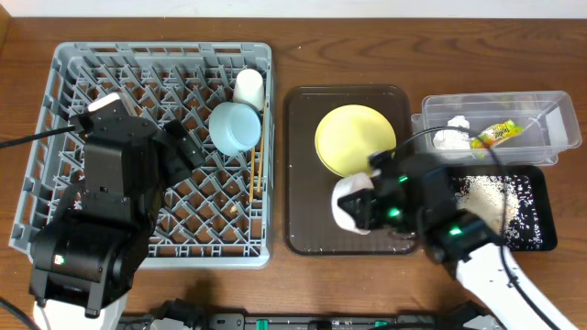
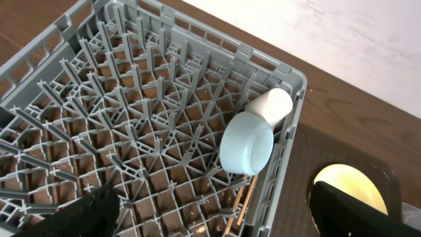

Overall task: Sort waste into correct bins and load items into the dishwasher rack
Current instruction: 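Carry the emptied bowl left and set it on the brown tray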

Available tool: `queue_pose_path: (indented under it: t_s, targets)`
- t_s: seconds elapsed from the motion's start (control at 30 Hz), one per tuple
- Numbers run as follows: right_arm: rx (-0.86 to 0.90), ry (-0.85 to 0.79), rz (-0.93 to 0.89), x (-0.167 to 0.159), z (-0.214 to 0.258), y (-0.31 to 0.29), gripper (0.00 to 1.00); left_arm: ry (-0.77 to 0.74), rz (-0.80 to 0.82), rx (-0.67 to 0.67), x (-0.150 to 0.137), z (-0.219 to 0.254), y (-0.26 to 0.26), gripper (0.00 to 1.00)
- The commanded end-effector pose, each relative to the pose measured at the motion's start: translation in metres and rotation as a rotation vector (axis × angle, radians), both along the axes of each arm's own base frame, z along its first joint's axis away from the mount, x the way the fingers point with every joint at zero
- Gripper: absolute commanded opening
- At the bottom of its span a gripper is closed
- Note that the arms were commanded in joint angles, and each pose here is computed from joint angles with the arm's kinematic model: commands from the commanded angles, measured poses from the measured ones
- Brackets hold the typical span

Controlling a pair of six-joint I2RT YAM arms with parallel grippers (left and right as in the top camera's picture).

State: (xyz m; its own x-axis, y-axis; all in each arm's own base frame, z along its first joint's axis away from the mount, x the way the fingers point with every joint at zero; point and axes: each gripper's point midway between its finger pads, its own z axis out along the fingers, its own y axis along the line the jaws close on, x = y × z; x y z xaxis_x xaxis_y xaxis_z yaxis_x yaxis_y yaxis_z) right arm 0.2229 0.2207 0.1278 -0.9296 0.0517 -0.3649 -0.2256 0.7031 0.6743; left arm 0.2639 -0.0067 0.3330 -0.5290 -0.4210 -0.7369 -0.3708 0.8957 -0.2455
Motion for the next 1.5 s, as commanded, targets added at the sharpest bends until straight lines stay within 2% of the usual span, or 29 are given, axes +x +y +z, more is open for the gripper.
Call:
queue_pose_path:
  t_s: [0.0,0.27,0.37,0.6,0.77,1.0,1.13,1.3,1.33,1.47]
  targets:
    - [-0.214,-0.097,-0.022,0.005,-0.027,-0.004,0.01,-0.011,0.009,0.000,0.000,0.005,0.002,0.94]
    - [-0.476,-0.117,0.097,-0.015,-0.083,0.006,0.01,-0.011,0.009,0.000,0.000,0.005,0.002,0.94]
    - [-0.501,-0.119,0.143,-0.017,-0.093,0.012,0.08,-0.011,0.009,0.000,0.000,0.005,0.002,0.94]
    - [-0.398,-0.177,0.260,-0.015,-0.066,0.043,0.18,-0.011,0.009,0.000,0.000,0.005,0.002,0.94]
    - [-0.282,-0.171,0.324,-0.020,-0.042,0.068,0.31,-0.011,0.009,0.000,0.000,0.005,0.002,0.94]
    - [-0.296,-0.256,0.360,-0.007,-0.016,0.075,0.48,-0.011,0.009,0.000,0.000,0.005,0.002,0.94]
    - [-0.475,-0.300,0.233,0.024,0.003,0.047,0.54,-0.011,0.009,0.000,0.000,0.005,0.002,0.94]
    - [-0.746,-0.363,-0.009,0.066,0.046,-0.016,0.79,-0.011,0.009,0.000,0.000,0.005,0.002,0.94]
    - [-0.800,-0.365,-0.101,0.075,0.058,-0.036,0.87,-0.011,0.009,0.000,0.000,0.005,0.002,0.94]
    - [-0.964,-0.355,-0.372,0.102,0.098,-0.116,0.99,-0.011,0.009,0.000,0.000,0.005,0.002,0.94]
